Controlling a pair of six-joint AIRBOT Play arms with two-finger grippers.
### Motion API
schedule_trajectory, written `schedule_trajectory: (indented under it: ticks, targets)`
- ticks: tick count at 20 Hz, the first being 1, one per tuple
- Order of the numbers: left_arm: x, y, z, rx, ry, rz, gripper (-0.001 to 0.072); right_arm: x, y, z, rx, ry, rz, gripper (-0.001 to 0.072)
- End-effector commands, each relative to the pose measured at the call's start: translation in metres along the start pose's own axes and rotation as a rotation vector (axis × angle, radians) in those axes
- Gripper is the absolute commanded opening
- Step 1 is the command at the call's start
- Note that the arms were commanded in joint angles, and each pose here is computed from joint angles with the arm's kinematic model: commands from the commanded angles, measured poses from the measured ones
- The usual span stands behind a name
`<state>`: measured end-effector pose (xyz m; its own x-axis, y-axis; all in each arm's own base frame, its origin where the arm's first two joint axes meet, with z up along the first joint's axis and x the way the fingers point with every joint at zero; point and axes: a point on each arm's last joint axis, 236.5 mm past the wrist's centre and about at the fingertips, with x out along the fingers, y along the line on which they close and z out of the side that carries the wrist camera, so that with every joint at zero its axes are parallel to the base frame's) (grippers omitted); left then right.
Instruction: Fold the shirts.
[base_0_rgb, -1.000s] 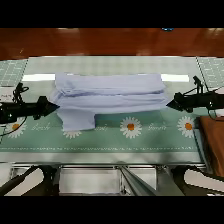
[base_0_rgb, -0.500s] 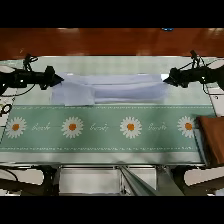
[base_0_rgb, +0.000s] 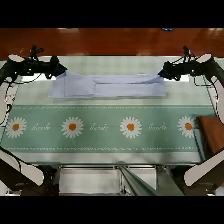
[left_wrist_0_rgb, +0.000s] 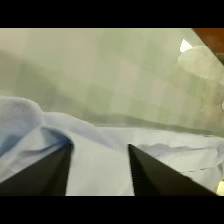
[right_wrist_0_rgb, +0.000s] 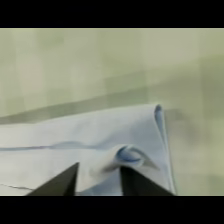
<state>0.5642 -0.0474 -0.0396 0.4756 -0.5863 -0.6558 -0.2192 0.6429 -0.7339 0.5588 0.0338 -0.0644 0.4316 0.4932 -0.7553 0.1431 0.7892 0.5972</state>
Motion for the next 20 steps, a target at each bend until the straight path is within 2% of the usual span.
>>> schedule_trajectory:
  ticks: [1, 5, 7, 10, 13, 18, 20]
  targets:
    - [0.001, 0.015, -0.026, 0.059, 0.133, 0.065, 0.0507, 0.007, -0.002, 0.004, -0.005, -0.01, -0.008, 0.041]
    - [-0.084, 0.077, -0.048, 0.1, 0.297, 0.39, 0.0506, -0.065, -0.016, 0.007, 0.032, 0.016, 0.011, 0.041]
    - [-0.127, 0.07, -0.033, 0.161, 0.187, 0.465, 0.0506, -0.112, -0.041, 0.007, 0.052, 0.011, -0.028, 0.041]
    - [-0.164, 0.016, -0.024, 0.258, -0.111, 0.421, 0.0506, -0.149, -0.087, -0.012, 0.145, -0.025, -0.103, 0.041]
    - [-0.166, -0.017, -0.073, 0.339, -0.26, 0.356, 0.0506, -0.127, -0.116, -0.038, 0.28, -0.095, -0.098, 0.0413]
    - [-0.132, -0.019, -0.153, 0.344, -0.194, 0.307, 0.0505, -0.06, -0.081, -0.056, 0.336, -0.031, 0.094, 0.0414]
    - [-0.122, -0.025, -0.165, 0.364, -0.159, 0.296, 0.0505, -0.04, -0.072, -0.061, 0.334, 0.009, 0.111, 0.0414]
